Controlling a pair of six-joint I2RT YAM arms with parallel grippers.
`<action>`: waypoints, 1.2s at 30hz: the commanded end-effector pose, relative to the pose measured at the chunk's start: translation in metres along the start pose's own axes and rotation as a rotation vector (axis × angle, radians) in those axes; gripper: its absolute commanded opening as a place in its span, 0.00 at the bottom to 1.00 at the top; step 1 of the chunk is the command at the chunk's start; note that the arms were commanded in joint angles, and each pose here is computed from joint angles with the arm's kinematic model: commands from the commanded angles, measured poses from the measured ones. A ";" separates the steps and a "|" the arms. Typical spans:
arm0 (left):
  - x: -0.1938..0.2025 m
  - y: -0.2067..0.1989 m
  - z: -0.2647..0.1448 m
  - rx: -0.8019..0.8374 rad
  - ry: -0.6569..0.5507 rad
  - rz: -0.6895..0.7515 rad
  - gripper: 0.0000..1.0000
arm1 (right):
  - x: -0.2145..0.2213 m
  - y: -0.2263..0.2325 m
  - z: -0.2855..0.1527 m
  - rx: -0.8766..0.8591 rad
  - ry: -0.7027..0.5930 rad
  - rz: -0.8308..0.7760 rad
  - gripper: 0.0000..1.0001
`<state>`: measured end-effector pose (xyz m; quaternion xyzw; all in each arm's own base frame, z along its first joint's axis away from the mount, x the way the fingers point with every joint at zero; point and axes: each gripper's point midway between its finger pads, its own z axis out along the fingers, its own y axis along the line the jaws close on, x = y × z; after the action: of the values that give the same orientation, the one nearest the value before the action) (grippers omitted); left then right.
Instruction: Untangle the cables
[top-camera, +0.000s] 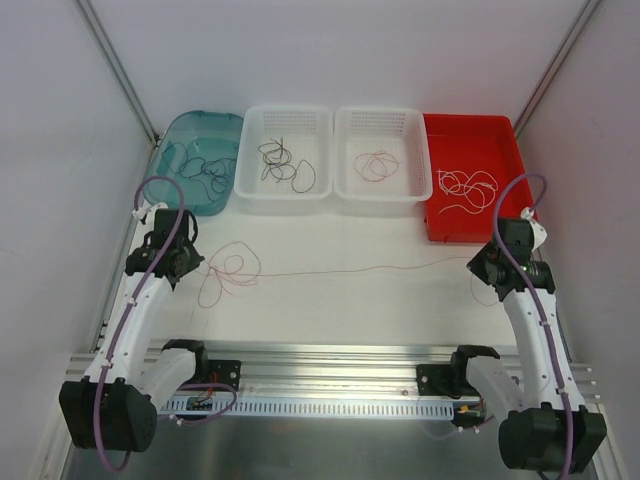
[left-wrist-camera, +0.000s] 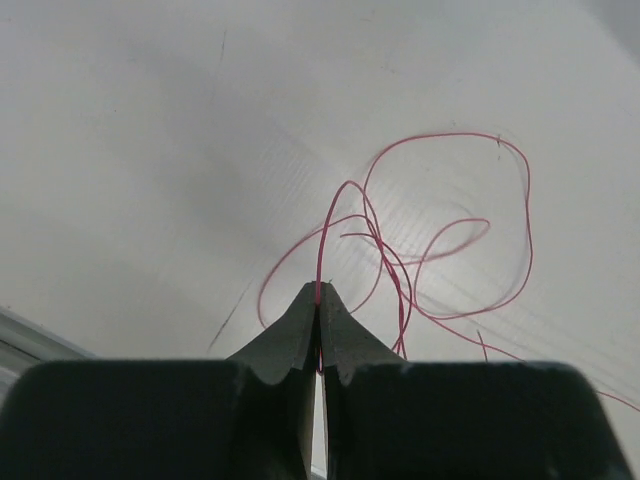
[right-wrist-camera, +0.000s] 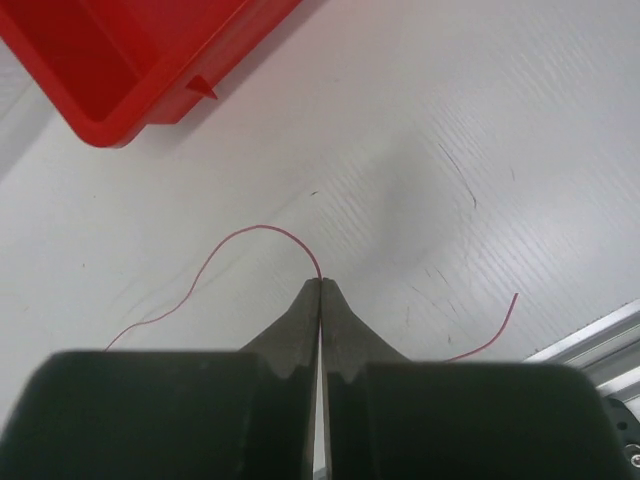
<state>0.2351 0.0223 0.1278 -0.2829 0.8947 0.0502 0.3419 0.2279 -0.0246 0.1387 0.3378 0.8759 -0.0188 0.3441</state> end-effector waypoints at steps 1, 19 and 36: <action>-0.012 0.001 -0.009 0.004 -0.002 0.051 0.00 | -0.003 0.014 -0.014 -0.092 0.055 -0.080 0.01; 0.070 -0.089 -0.029 0.488 0.295 0.132 0.00 | 0.084 0.131 -0.061 -0.636 0.140 -0.700 0.65; 0.111 -0.120 -0.043 0.590 0.404 0.104 0.00 | 0.281 0.260 -0.132 -1.258 0.348 -1.225 0.72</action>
<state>0.2073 -0.1311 0.0997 -0.1172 0.9410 -0.2210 0.2280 0.1589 0.3265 0.0939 -0.4178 0.8407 0.2652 0.2198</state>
